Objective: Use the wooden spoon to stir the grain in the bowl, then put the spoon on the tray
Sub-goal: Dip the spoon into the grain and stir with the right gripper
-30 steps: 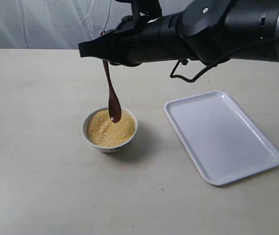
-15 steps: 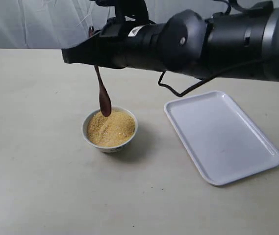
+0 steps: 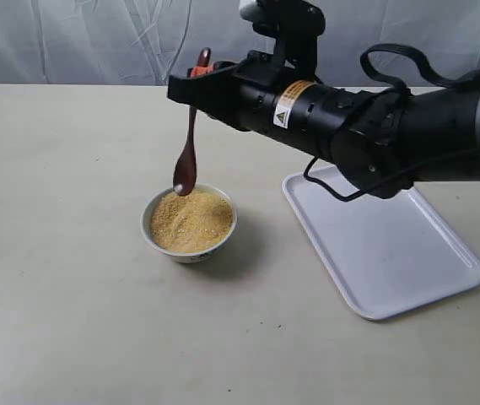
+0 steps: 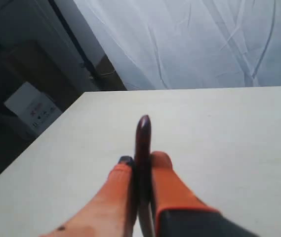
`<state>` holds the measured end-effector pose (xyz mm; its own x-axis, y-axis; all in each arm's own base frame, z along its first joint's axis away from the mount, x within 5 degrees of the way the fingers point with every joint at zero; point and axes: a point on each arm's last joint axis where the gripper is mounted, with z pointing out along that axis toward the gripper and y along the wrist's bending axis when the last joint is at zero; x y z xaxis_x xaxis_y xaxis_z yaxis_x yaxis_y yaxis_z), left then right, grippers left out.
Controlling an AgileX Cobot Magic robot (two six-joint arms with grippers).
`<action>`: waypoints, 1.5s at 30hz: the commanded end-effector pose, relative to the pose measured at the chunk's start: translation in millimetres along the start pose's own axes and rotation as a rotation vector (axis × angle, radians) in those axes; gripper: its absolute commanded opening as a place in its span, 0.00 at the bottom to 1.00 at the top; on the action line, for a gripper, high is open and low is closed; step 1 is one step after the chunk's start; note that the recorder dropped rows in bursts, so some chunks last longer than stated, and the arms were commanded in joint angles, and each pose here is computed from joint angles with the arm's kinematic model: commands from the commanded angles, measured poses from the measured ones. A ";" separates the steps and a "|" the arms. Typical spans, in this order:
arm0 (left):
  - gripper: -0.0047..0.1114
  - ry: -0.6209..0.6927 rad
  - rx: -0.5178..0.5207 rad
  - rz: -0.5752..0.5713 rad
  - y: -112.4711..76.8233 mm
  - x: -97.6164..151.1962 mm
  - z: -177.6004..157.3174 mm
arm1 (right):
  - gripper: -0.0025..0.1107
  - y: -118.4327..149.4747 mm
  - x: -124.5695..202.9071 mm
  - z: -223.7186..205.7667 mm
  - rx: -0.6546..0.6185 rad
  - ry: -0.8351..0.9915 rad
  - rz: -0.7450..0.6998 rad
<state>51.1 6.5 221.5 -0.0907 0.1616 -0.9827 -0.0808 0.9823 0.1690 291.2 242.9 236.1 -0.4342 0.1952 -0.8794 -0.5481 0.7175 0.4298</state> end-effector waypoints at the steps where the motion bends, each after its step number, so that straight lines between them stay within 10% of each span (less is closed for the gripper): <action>1: 0.04 -0.007 0.006 -0.003 -0.5 0.3 -0.1 | 0.02 -16.3 -7.2 -3.1 0.029 -0.010 -0.070; 19: 0.04 -0.007 0.006 -0.003 -0.5 0.3 -0.1 | 0.02 -35.2 30.1 17.1 0.036 0.100 -0.175; 45: 0.04 -0.007 0.006 -0.003 -0.5 0.3 -0.1 | 0.02 -38.8 49.6 26.4 -0.008 0.132 0.063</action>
<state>51.1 6.5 221.5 -0.0907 0.1616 -0.9827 -0.0808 0.9823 0.1690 310.3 242.0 163.9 -0.5739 0.1270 -0.8090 -0.5049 0.7229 0.4717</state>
